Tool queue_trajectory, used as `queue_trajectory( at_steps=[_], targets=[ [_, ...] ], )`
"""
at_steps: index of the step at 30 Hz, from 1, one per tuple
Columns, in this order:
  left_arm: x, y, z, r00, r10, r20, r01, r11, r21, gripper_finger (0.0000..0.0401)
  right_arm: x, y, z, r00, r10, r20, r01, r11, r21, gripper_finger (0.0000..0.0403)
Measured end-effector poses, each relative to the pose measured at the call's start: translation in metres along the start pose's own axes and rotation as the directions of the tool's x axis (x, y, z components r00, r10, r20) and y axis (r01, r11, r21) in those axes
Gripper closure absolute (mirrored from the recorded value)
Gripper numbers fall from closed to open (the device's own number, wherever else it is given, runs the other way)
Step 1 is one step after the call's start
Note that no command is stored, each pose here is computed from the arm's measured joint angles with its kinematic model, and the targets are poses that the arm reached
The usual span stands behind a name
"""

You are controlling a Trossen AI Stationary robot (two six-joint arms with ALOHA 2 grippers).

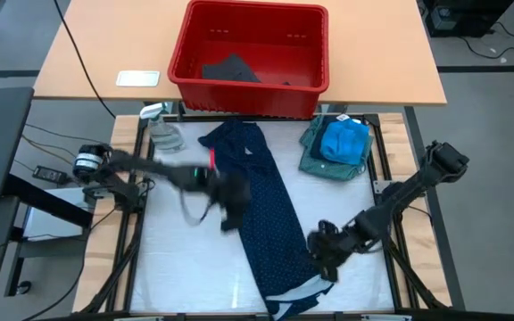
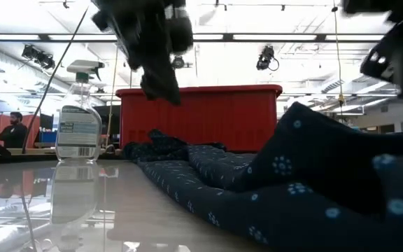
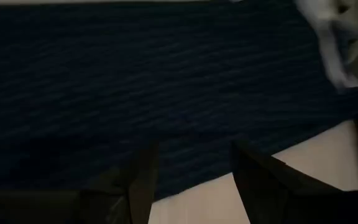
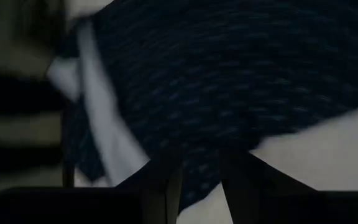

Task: Fold laundry
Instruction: Fold the dark blue polo shirt

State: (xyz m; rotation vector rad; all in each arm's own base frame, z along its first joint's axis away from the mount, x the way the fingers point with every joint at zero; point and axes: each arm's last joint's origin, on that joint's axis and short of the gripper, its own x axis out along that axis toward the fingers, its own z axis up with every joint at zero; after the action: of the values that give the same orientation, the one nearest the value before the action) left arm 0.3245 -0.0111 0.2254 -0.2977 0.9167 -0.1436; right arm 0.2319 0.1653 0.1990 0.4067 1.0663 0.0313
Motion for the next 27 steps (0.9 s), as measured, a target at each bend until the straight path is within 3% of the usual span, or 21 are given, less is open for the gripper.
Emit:
queue_trajectory(
  at_steps=[3, 6, 9, 12, 16, 22, 27],
  targets=[
    [0.021, -0.064, -0.014, 0.992, -0.04, 0.121, 0.027, 0.993, 0.113, 0.0198, -0.001, 0.016, -0.013, 0.998, 0.064, -0.008, -0.064, 0.971, -0.232, 0.0291],
    [0.046, -0.123, -0.033, 0.969, -0.058, 0.24, 0.002, 0.974, 0.228, 0.0197, -0.004, 0.03, -0.024, 0.992, 0.127, -0.011, -0.121, 0.903, -0.413, 0.0284],
    [0.071, -0.158, -0.051, 0.97, -0.001, 0.244, -0.049, 0.979, 0.199, 0.0197, -0.006, 0.038, -0.031, 0.987, 0.158, 0.006, -0.125, 0.803, -0.583, 0.0265],
    [0.099, -0.181, -0.052, 0.971, 0.001, 0.238, -0.051, 0.977, 0.206, 0.0197, -0.004, 0.042, -0.032, 0.982, 0.187, 0.02, -0.129, 0.748, -0.651, 0.0237],
    [0.133, -0.208, -0.042, 0.977, -0.009, 0.214, -0.071, 0.928, 0.365, 0.0197, 0.009, 0.043, -0.036, 0.985, 0.171, -0.017, -0.137, 0.718, -0.682, 0.0192],
    [0.163, -0.216, -0.036, 0.991, 0.088, 0.098, -0.122, 0.893, 0.433, 0.0197, 0.029, 0.045, -0.053, 0.989, 0.12, -0.083, -0.143, 0.689, -0.711, 0.0139],
    [0.168, -0.217, -0.041, 0.995, 0.081, 0.059, -0.099, 0.883, 0.458, 0.0198, 0.056, 0.041, -0.063, 0.996, 0.025, -0.086, -0.08, 0.691, -0.719, 0.0138]
  ],
)
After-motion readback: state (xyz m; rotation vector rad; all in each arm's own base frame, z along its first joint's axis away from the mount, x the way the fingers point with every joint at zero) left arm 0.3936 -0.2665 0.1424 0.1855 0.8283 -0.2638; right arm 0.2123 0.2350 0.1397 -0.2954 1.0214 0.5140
